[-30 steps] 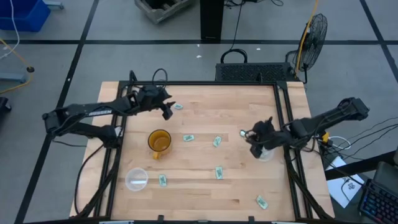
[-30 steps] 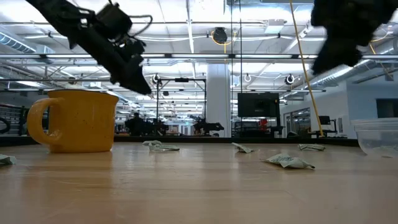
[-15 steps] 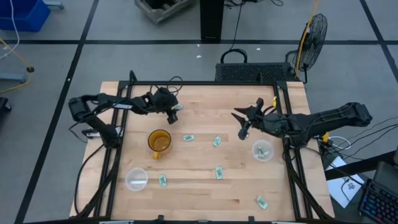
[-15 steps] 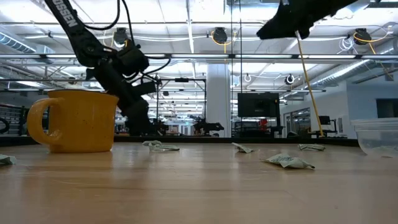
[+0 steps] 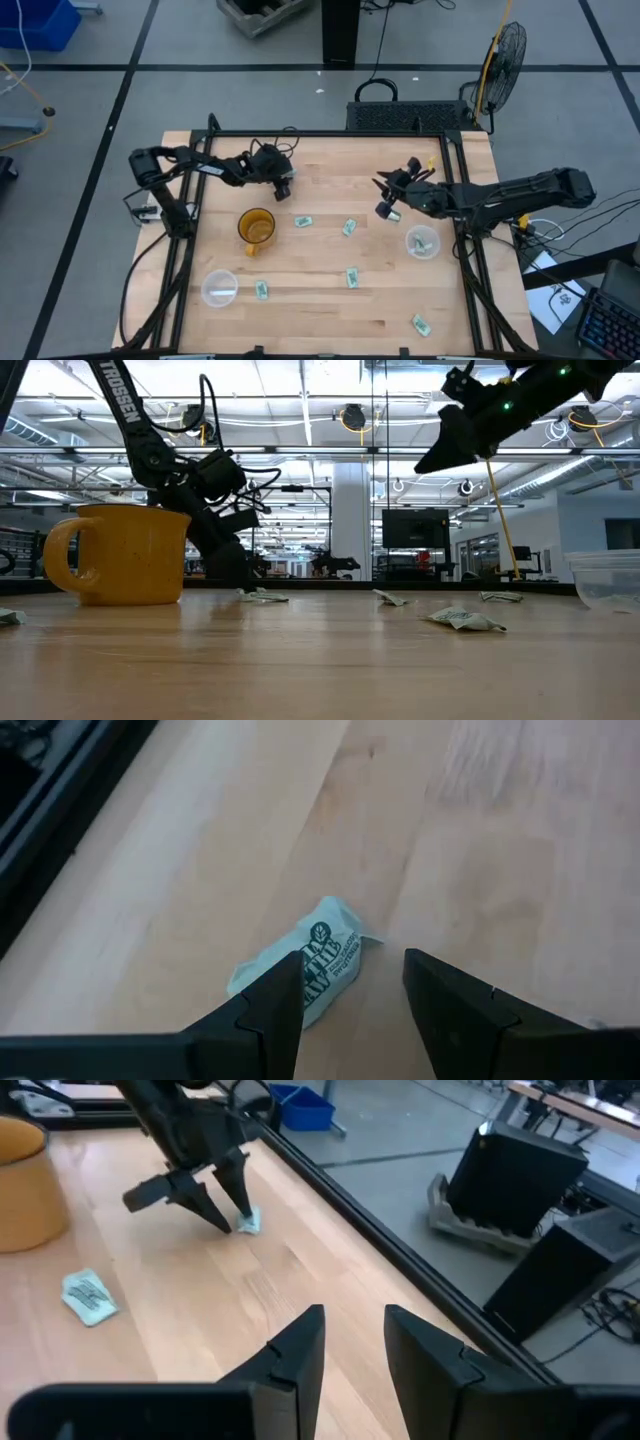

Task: Pick and place Stevia / Truvia into bins
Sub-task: Put the stevia packet into the left transparent container

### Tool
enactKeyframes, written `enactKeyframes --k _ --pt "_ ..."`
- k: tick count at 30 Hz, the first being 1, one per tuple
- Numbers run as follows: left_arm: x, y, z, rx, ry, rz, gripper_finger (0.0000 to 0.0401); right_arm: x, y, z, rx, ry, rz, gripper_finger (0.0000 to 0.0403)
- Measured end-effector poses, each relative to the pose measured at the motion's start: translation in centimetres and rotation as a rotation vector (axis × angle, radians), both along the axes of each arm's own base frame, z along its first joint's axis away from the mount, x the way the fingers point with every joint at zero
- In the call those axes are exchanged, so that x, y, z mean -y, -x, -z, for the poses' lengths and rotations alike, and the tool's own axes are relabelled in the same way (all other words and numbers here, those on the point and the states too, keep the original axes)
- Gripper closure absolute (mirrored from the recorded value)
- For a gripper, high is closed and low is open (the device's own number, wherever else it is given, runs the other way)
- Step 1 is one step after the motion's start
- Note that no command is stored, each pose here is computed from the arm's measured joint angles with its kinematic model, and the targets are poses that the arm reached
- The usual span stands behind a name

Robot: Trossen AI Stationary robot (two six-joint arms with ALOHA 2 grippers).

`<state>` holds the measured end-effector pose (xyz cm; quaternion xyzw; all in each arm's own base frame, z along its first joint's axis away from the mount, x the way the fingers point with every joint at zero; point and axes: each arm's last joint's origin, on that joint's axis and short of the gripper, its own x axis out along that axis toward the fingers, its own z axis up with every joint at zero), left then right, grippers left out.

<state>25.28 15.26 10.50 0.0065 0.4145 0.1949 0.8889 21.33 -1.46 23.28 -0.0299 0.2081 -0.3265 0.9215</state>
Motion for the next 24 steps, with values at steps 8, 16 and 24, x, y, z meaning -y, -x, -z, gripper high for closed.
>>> enactKeyframes --k 8,16,24 --pt "0.0 0.0 -0.2 0.005 -0.011 -0.01 0.0317 0.5 0.2 0.9 0.037 0.011 0.018 0.0301" --pt "0.7 -0.1 -0.8 0.012 -0.015 -0.051 0.0394 0.6 0.2 1.0 0.039 0.016 0.022 0.03" --pt "5.3 0.4 -7.9 0.193 -0.016 -0.012 0.0398 0.6 0.2 1.0 0.031 0.026 0.018 0.03"
